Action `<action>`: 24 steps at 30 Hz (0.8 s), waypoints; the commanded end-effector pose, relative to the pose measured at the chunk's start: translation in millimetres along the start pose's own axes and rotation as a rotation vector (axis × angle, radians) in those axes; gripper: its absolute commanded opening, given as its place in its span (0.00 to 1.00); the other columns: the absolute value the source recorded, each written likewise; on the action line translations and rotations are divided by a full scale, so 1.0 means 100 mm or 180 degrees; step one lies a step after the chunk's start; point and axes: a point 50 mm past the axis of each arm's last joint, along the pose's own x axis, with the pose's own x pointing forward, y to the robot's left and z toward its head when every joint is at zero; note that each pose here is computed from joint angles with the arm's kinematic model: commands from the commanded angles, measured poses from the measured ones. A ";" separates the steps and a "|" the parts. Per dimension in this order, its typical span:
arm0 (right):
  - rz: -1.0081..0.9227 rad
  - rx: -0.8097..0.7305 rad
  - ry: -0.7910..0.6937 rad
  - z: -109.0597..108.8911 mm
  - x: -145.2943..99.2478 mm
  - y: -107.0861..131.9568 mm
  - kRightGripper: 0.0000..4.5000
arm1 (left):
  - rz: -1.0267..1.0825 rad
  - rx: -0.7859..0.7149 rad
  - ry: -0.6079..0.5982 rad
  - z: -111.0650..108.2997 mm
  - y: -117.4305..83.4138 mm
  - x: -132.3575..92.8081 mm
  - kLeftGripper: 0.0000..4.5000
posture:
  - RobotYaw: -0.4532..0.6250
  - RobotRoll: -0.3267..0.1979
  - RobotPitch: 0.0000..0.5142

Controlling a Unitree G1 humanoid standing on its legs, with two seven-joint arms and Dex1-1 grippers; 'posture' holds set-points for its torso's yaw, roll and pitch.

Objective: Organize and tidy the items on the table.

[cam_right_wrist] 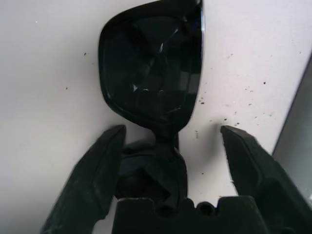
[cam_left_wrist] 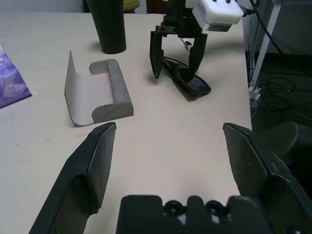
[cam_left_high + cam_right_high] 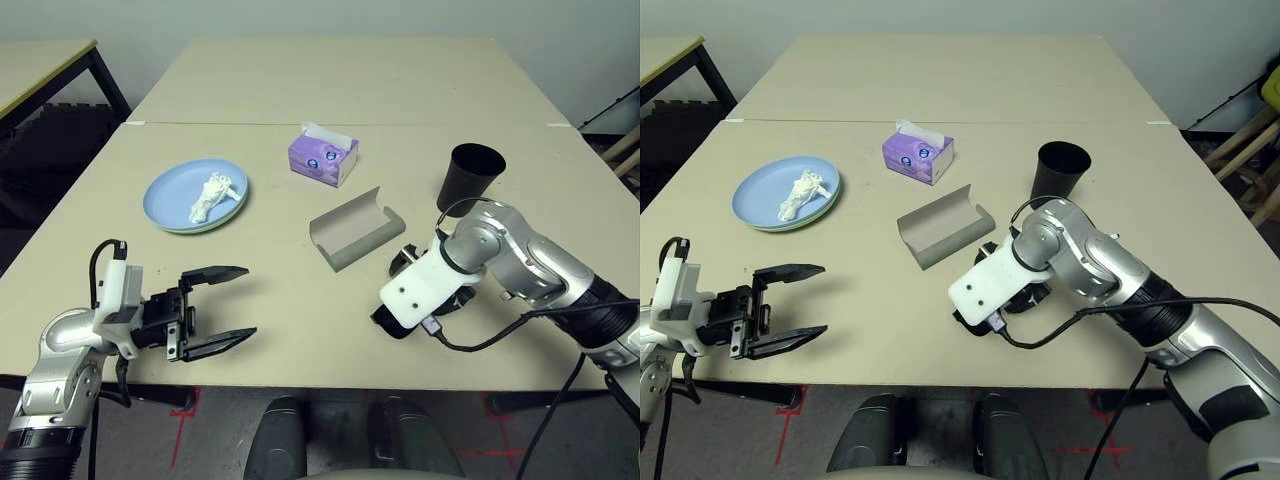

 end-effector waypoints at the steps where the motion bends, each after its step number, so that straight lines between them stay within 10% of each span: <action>1: 0.0013 -0.0002 0.0054 0.00 0.03 0.05 0.70 | -0.0061 0.0078 0.0002 0.02 0.01 0.07 1.00 | 0.57 0.62 0.15; 5: -0.0015 0.0012 0.0077 -0.01 0.04 0.06 0.38 | -0.0051 0.0080 0.0019 0.02 0.03 0.07 1.00 | 0.57 0.62 0.15; 19: -0.0282 0.0105 0.0106 -0.07 -0.21 -0.07 0.35 | -0.0019 0.0114 -0.0102 0.05 0.07 0.13 1.00 | 0.56 0.62 0.13; 24: -0.0410 0.0102 0.0081 -0.08 -0.38 -0.16 0.01 | 0.0019 0.0149 -0.0161 0.08 0.09 0.13 1.00 | 0.56 0.62 0.13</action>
